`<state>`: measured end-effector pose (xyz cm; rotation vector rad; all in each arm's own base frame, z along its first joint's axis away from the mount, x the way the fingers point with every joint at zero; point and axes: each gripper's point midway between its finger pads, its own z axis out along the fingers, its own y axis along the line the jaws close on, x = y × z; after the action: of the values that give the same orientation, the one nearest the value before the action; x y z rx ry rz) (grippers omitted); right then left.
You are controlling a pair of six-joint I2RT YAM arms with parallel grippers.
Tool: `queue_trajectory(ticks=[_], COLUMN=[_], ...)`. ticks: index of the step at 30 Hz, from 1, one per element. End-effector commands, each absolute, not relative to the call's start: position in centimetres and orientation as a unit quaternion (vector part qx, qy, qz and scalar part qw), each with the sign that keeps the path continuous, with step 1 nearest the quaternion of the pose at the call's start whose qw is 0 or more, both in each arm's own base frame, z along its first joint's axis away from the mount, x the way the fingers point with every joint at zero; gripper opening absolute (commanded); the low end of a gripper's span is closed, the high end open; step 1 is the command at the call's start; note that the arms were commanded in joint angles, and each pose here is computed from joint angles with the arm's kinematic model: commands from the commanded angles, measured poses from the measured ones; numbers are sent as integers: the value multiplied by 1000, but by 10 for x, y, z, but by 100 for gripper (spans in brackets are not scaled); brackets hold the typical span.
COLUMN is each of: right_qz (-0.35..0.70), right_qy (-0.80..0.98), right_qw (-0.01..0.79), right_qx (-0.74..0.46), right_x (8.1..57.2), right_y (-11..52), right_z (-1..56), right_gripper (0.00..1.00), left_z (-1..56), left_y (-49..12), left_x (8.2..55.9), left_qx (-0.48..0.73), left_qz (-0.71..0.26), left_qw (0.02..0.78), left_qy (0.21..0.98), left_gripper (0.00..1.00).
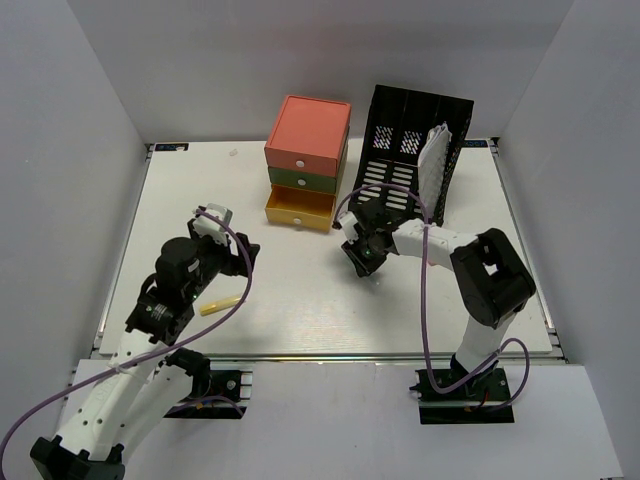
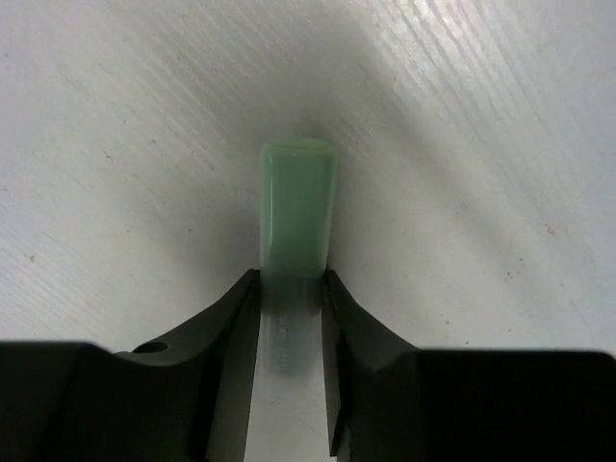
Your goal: Organize the desk
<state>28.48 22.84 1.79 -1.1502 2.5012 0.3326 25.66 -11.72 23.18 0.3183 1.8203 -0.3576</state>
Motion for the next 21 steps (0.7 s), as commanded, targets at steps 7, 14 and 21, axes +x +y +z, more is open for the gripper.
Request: queue_trajectory(ticks=[7,14,21], right_qz=[126,55,-66], right_qy=[742,644,591], right_qw=[283,367,448], right_qx=[-595,-669,-668], right_x=[303,343,411], right_y=[262,305,353], right_z=[108,169,190], right_gripper=[0,0,0], left_z=[245,243,240], left_y=[-113,-107,-106], left_x=[257,261,263], left_qx=[132,120,117], left_qz=[-149,-134,-128], left_qw=[607,609,605], left_qy=[769,773,777], left_gripper=[86,86,86])
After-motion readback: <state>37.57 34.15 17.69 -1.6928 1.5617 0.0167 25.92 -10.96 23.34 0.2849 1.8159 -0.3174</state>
